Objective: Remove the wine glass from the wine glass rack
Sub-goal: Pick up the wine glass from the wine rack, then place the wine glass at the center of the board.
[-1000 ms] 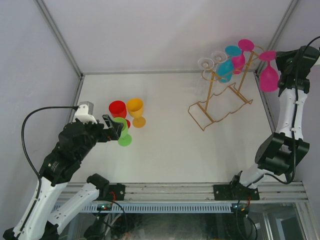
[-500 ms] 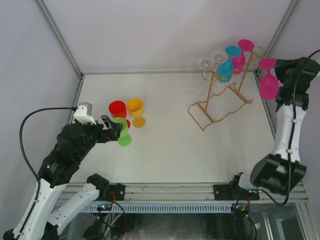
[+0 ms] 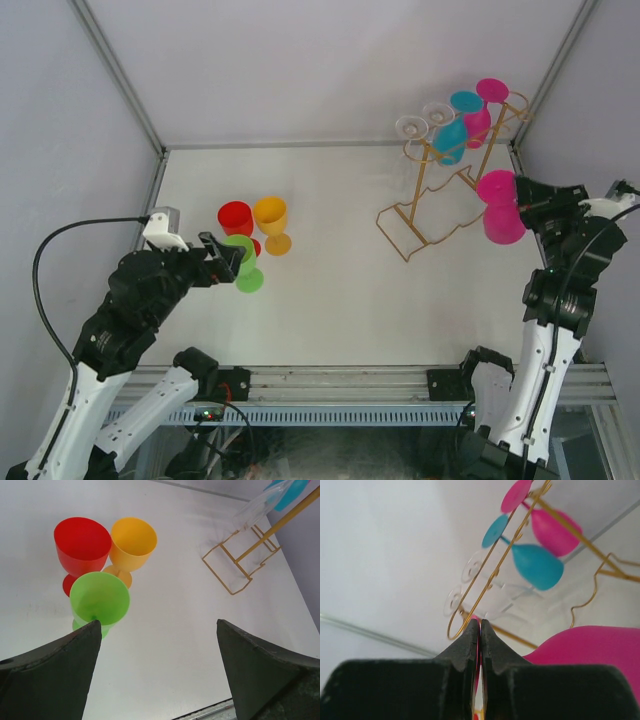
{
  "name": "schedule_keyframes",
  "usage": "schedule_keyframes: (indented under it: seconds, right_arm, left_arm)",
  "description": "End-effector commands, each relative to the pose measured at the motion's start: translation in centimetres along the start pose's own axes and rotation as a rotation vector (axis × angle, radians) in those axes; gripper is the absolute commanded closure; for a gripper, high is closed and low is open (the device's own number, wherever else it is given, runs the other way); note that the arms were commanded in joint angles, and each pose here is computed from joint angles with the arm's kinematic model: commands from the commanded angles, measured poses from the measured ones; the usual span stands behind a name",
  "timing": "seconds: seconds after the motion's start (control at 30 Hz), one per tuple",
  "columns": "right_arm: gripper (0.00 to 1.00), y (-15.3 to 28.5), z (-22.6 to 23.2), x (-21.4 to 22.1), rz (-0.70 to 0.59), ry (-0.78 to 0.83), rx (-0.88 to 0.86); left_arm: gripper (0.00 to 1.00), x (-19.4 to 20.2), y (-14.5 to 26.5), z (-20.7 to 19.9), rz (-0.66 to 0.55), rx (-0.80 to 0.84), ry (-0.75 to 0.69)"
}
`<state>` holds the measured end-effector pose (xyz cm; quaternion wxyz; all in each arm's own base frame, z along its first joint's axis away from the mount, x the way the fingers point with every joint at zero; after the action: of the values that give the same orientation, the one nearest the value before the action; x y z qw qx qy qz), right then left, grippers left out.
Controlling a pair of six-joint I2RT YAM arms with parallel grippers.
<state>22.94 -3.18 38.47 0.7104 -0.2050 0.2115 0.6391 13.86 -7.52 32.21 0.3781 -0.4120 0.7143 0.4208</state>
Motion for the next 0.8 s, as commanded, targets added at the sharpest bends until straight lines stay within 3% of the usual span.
schedule_keyframes:
  seconds: [0.0, 0.1, 0.33, 0.5, 0.77]
  right_arm:
    - [1.00, 1.7, 1.6, 1.2, 0.094, -0.003, -0.092]
    - [1.00, 2.3, 2.0, 2.1, 0.168, -0.010, -0.127]
    - [1.00, 2.5, 1.3, 7.3, 0.502, -0.065, -0.230]
    - [1.00, 3.6, 3.9, 12.7, 0.738, -0.004, -0.386]
    - [1.00, 6.3, 8.2, 19.9, 0.840, 0.099, -0.598]
  left_arm:
    - [0.00, 0.0, -1.0, -0.9, -0.004, 0.057, 0.028]
    - [0.00, 0.3, -1.1, -1.1, 0.011, 0.076, 0.036]
    - [0.00, 0.4, -1.7, -2.0, 0.020, 0.146, 0.042]
    - [0.00, 0.7, -2.2, -3.2, 0.053, 0.227, 0.051]
    - [0.00, 1.8, -2.8, -5.7, 0.119, 0.442, 0.093]
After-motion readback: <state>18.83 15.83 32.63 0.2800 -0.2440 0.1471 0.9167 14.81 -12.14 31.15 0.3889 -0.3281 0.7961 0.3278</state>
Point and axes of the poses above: each gripper's point midway between its finger pads, its own y axis back along the fingers, its own z axis along the line the jaws close on, x = y × z, the point moved 6 cm from there along y, back along the fingers, and after that the axes turned 2 degrees about -y, right-handed, at the moved point
